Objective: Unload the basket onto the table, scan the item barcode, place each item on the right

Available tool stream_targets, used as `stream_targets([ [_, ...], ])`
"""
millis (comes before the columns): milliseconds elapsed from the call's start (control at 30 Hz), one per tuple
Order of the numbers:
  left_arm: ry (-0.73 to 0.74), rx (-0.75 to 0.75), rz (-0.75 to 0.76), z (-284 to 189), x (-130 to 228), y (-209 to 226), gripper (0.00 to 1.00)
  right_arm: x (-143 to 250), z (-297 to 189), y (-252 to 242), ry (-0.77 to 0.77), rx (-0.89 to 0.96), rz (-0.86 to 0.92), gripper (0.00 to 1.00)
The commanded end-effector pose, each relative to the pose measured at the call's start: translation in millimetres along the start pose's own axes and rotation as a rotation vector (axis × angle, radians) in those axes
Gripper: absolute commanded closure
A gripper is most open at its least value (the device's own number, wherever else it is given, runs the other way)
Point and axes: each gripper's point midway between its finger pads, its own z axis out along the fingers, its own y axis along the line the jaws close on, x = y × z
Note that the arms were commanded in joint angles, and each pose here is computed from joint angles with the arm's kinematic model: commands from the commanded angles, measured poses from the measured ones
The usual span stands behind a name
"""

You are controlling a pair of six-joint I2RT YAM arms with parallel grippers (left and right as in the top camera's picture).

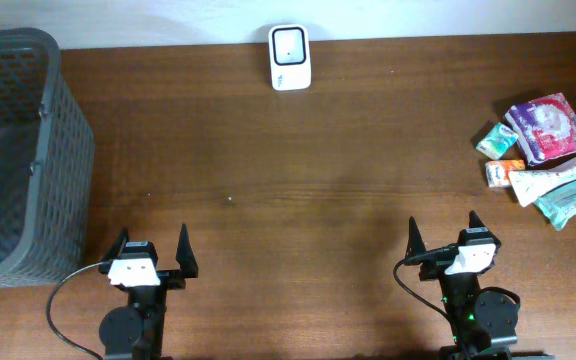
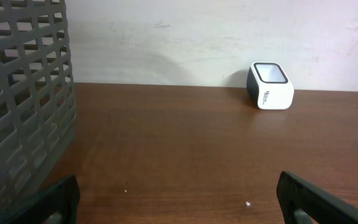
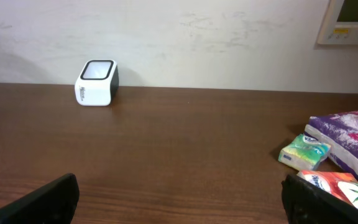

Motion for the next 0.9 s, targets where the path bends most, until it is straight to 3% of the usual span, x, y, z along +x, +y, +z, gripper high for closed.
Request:
stream_targets([
  [0, 0.001, 0.0, 0.016, -0.2, 1.4, -0.3, 0.01, 3.6, 0.3, -3.4, 0.005, 0.016, 0.011, 0.01],
  [867, 0.001, 0.0, 0.016, -0.2, 1.4, -0.3, 0.01, 3.8, 0.3, -3.9, 0.006, 0.019, -0.012, 0.01],
])
